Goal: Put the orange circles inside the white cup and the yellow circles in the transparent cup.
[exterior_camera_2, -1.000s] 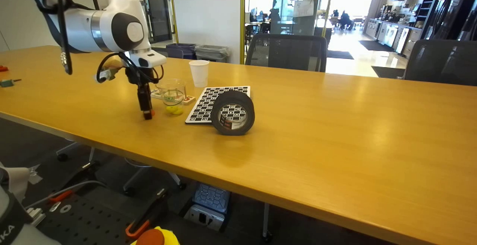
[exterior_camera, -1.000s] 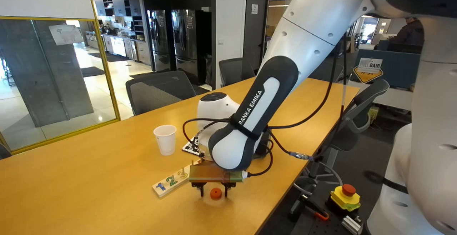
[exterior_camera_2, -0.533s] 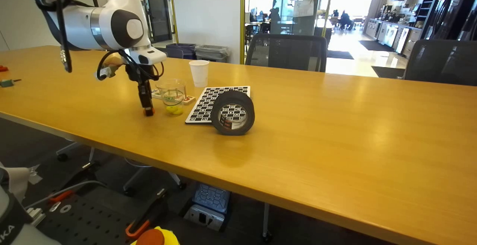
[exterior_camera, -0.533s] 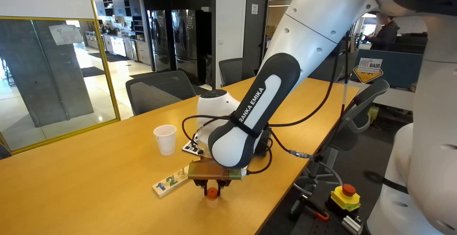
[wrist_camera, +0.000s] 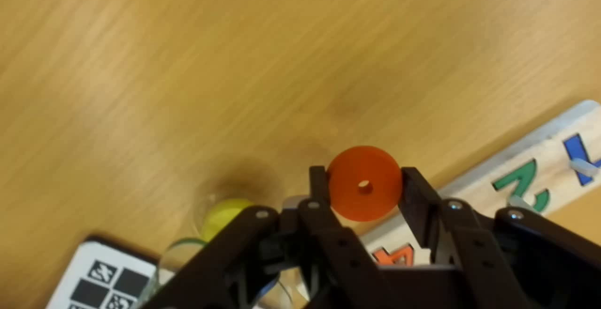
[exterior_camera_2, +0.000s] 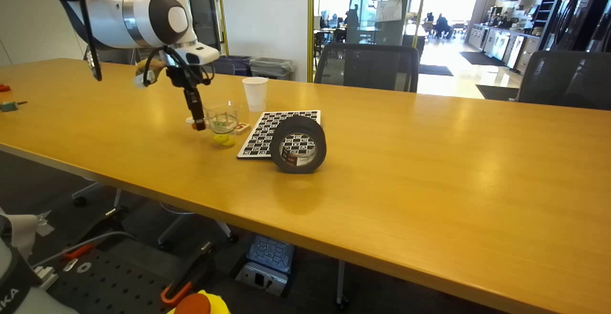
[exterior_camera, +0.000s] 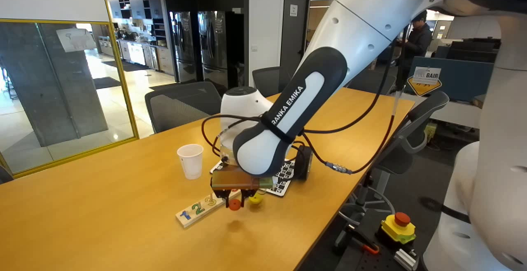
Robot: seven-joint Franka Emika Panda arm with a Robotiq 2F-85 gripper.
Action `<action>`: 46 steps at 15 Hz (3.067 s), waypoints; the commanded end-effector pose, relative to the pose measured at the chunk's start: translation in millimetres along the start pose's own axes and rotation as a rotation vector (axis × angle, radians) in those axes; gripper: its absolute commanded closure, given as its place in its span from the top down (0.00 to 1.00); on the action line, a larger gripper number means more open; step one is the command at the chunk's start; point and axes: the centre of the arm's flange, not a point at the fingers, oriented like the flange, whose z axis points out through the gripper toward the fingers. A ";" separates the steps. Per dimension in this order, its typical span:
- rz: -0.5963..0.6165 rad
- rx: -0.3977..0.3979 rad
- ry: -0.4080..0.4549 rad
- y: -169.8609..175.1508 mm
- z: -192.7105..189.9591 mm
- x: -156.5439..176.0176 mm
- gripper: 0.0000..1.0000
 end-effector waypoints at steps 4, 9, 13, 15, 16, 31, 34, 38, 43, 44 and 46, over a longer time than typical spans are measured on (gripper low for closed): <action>-0.253 0.061 0.067 -40.6 -88.9 80.5 0.22; -0.348 0.076 0.092 -57.0 -121.9 129.9 0.22; -0.407 0.074 0.077 -84.8 -121.8 164.3 0.22; -0.430 0.072 0.062 -100.9 -115.9 181.4 0.21; -0.438 0.067 0.054 -109.6 -111.2 189.1 0.21; -0.480 0.035 -0.031 -154.3 -62.4 237.8 0.26; -0.488 -0.004 -0.069 -146.7 -68.8 231.1 0.74; -0.527 -0.070 -0.108 -110.7 -101.5 204.1 1.00; -0.639 -0.148 -0.180 -51.3 -157.0 158.0 1.00; -0.661 -0.155 -0.188 -38.8 -165.6 148.1 1.00; -0.695 -0.159 -0.189 -15.3 -178.1 127.2 1.00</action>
